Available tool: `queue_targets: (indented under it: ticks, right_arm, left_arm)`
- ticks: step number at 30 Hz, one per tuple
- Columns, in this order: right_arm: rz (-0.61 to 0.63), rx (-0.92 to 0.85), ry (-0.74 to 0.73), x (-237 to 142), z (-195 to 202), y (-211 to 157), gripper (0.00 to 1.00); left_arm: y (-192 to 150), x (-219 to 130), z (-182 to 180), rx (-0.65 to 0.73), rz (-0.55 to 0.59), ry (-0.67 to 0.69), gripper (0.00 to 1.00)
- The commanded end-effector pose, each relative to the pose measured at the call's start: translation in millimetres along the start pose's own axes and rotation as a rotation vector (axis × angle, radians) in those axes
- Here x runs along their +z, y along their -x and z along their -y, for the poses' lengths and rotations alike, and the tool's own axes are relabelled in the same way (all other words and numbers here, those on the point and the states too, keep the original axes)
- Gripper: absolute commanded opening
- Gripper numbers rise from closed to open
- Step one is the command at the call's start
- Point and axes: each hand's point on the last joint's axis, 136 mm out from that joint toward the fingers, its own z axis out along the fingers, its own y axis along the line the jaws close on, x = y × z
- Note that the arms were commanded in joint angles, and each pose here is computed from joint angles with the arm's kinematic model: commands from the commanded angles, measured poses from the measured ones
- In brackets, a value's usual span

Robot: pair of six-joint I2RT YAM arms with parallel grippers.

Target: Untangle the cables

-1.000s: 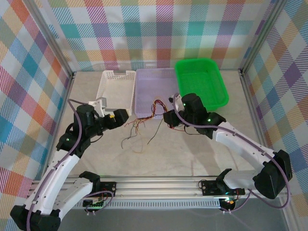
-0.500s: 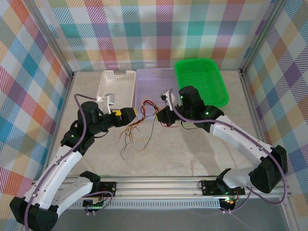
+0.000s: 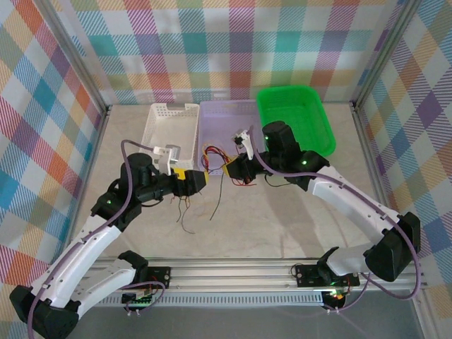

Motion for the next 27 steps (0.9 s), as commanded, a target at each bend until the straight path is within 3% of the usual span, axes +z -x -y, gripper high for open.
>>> queue_targets:
  ticks: [1, 11, 21, 27]
  right_arm:
    - [0.083, -0.049, 0.078, -22.6, -22.9, 25.4, 0.00]
    - [0.120, -0.043, 0.194, -45.8, -40.7, 34.3, 0.00]
    - [0.140, -0.029, 0.292, -57.4, -54.2, 37.6, 0.00]
    - [0.152, 0.003, 0.331, -64.7, -55.0, 42.5, 0.00]
  left_arm:
    - [-3.1, -13.9, 6.1, 0.093, -0.020, 0.036, 0.94]
    - [-13.6, -25.7, -4.3, 0.173, -0.018, 0.116, 0.92]
    - [-19.7, -18.4, -5.9, 0.175, -0.047, 0.107, 0.86]
    - [-27.3, -14.9, -5.2, 0.175, -0.064, 0.087, 0.70]
